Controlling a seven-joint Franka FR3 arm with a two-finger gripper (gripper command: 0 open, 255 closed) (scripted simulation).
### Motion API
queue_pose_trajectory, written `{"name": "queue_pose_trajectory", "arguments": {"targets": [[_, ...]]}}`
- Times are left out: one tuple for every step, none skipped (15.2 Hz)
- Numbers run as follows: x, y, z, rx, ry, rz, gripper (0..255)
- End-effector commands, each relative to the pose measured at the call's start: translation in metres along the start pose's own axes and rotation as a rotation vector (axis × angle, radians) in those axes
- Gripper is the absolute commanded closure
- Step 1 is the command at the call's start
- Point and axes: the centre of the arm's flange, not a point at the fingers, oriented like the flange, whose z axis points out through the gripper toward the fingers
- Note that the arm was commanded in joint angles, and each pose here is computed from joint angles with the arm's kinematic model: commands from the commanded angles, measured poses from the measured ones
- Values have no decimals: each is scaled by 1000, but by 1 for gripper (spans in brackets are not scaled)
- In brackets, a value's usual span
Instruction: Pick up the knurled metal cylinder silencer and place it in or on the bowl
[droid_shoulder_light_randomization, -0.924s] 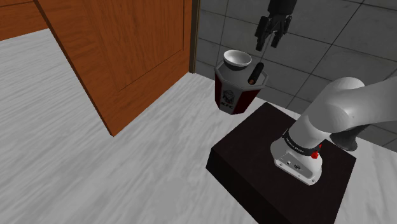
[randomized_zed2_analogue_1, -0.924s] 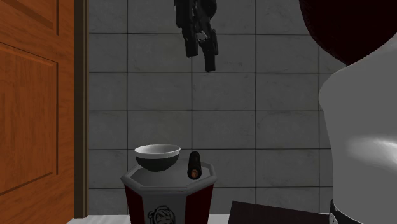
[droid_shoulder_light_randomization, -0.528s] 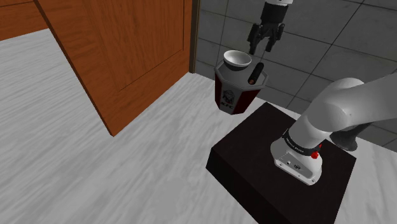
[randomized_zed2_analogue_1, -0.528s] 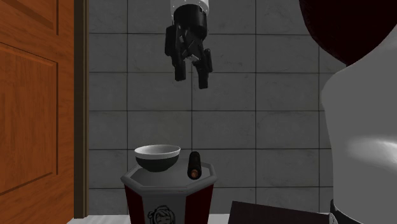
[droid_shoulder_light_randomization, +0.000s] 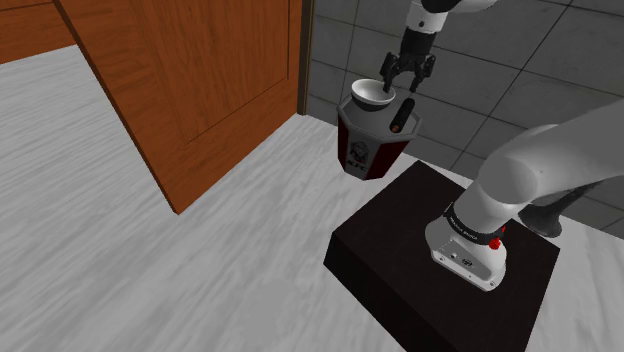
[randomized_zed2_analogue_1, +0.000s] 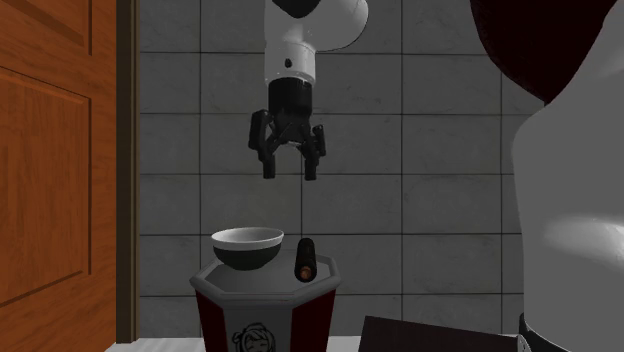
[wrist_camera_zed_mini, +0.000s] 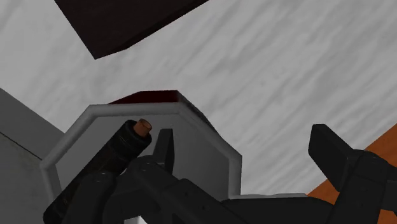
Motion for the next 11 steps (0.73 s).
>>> {"name": "queue_pose_trajectory", "arguments": {"targets": [[19, 12, 13, 1, 12, 59, 0], [27, 18, 20, 1, 16, 88, 0], [35, 25, 27, 2, 21, 116, 0], [42, 33, 34, 2, 25, 145, 0], [50, 40, 41, 2, 30, 173, 0], [57, 48, 48, 3, 34, 202, 0], [65, 56, 55, 3, 39, 230, 0], [72, 64, 62, 3, 43, 259, 0], [78, 72, 69, 4, 48, 288, 0], [85, 80, 76, 4, 52, 316, 0], [91, 89, 83, 4, 57, 345, 0]]}}
